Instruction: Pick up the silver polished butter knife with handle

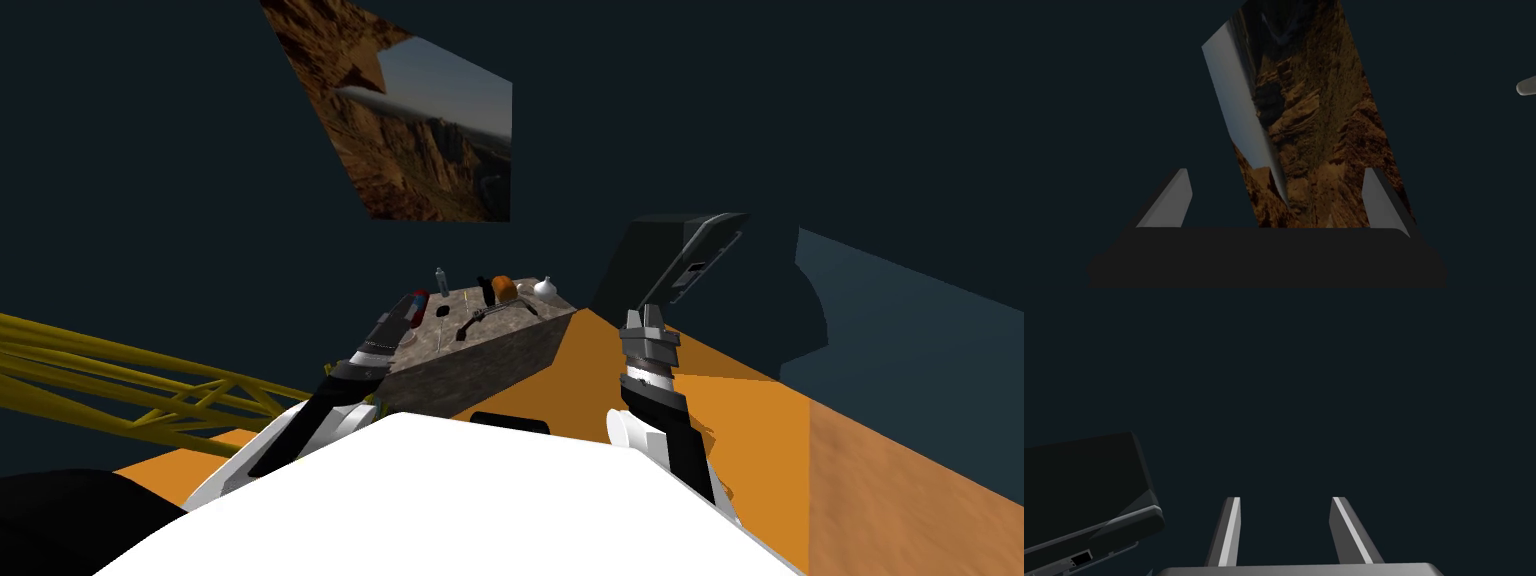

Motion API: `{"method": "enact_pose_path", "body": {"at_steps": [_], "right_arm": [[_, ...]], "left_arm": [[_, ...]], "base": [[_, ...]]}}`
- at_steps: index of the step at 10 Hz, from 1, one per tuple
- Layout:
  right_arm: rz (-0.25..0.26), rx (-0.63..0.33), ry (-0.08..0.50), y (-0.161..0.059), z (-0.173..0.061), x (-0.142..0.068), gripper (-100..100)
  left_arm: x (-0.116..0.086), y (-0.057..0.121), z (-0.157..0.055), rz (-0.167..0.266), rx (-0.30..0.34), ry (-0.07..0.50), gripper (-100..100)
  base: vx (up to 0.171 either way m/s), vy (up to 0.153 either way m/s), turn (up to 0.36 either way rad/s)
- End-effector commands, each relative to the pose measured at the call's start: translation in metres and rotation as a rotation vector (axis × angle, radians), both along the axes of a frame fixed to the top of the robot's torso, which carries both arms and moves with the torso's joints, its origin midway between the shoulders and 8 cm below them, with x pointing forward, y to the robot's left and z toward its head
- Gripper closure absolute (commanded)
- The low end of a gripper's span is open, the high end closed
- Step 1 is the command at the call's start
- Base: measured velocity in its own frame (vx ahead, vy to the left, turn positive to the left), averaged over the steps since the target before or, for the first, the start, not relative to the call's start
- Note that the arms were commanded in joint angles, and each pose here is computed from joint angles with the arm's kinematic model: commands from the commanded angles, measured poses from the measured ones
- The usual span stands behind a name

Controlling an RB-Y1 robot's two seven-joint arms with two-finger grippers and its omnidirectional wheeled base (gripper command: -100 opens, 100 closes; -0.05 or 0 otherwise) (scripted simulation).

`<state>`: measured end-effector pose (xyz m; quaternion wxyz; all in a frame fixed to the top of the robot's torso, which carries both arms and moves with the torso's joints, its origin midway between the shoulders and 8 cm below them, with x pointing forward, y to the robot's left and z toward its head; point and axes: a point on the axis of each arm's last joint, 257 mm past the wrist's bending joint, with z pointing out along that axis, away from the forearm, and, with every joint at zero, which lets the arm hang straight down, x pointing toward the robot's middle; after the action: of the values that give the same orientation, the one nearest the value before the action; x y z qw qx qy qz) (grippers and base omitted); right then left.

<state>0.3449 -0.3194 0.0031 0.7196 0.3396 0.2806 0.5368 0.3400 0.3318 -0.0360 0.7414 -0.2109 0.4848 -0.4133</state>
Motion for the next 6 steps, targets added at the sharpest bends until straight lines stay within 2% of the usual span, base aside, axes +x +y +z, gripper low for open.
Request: {"method": "enact_pose_path", "body": {"at_steps": [1,6], "right_arm": [[0.000,0.000,0.000,0.000,0.000,0.000,0],[0.000,0.000,0.000,0.000,0.000,0.000,0]], "left_arm": [[0.002,0.013,-0.015,0.026,0.052,0.055,-100],[0.001,0.079,-0.076,0.146,0.246,0.298,-100]], "base": [[-0.005,-0.016,-0.042],[-0.010,-0.027,-0.105]]}}
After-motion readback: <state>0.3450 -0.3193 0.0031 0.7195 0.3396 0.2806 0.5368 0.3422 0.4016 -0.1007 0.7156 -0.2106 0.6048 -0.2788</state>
